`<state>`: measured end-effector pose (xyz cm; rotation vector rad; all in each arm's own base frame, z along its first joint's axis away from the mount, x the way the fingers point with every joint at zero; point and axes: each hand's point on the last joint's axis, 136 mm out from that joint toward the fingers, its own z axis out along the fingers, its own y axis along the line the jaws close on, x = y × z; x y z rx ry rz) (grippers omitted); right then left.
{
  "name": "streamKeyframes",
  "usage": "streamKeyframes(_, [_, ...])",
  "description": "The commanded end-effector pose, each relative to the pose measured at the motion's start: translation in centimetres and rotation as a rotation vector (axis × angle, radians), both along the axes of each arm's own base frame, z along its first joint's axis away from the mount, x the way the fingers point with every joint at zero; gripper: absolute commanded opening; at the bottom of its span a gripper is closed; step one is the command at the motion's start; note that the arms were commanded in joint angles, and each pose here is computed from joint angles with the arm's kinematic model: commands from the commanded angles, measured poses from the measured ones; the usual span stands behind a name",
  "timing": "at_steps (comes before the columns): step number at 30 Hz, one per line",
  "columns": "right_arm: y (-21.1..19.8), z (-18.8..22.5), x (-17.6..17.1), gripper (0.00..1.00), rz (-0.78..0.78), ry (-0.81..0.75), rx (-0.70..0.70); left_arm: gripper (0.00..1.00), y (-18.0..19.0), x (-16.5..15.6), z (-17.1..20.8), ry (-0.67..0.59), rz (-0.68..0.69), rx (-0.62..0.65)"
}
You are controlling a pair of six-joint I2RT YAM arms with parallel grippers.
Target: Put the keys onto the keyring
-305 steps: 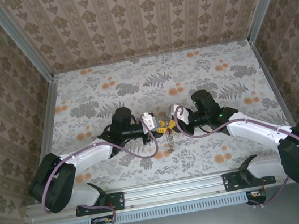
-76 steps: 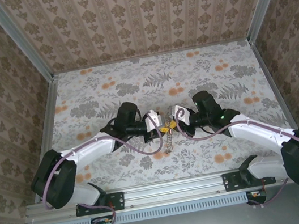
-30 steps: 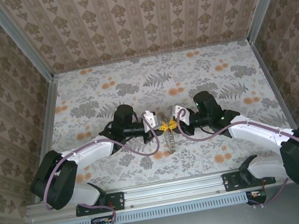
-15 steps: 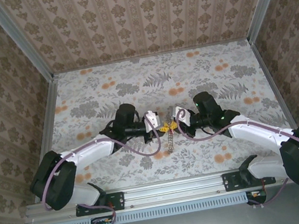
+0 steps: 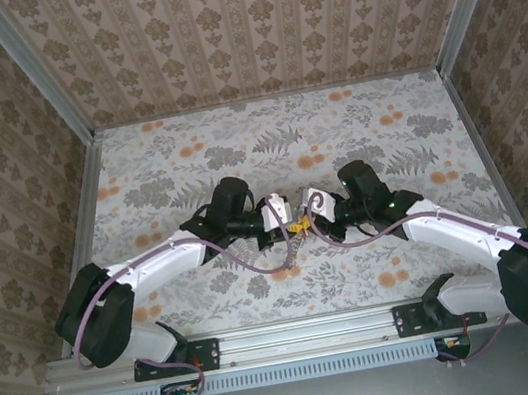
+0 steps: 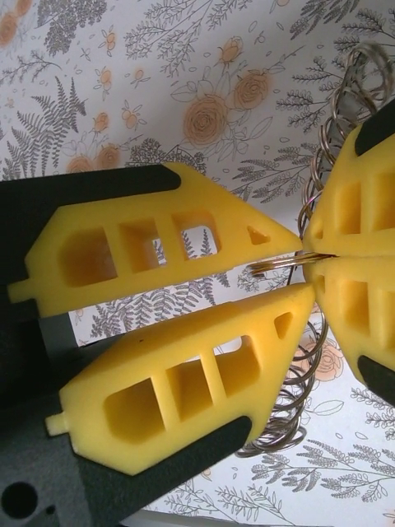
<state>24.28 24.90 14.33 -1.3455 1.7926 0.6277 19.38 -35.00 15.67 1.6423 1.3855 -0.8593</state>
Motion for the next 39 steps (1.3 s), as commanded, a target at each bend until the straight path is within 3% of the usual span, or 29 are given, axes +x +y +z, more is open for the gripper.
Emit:
streamKeyframes(1, [0.5, 2.1, 0.3, 0.00, 0.015, -0.063, 0.029, 0.19, 0.0, 0.0, -0.2, -0.009, -0.002, 0.019])
streamKeyframes(7, [0.4, 1.8, 0.2, 0.00, 0.013, -0.063, 0.030, 0.23, 0.6, 0.7, 1.1, -0.002, 0.038, -0.065])
streamKeyframes(26, [0.7, 2.2, 0.1, 0.00, 0.025, -0.085, 0.063, 0.27, 1.0, 0.5, 0.9, 0.037, 0.015, -0.069])
streamKeyframes(39, [0.8, 2.4, 0.1, 0.00, 0.028, -0.084, 0.076, 0.15, 0.6, 0.2, 0.9, 0.055, -0.011, -0.065])
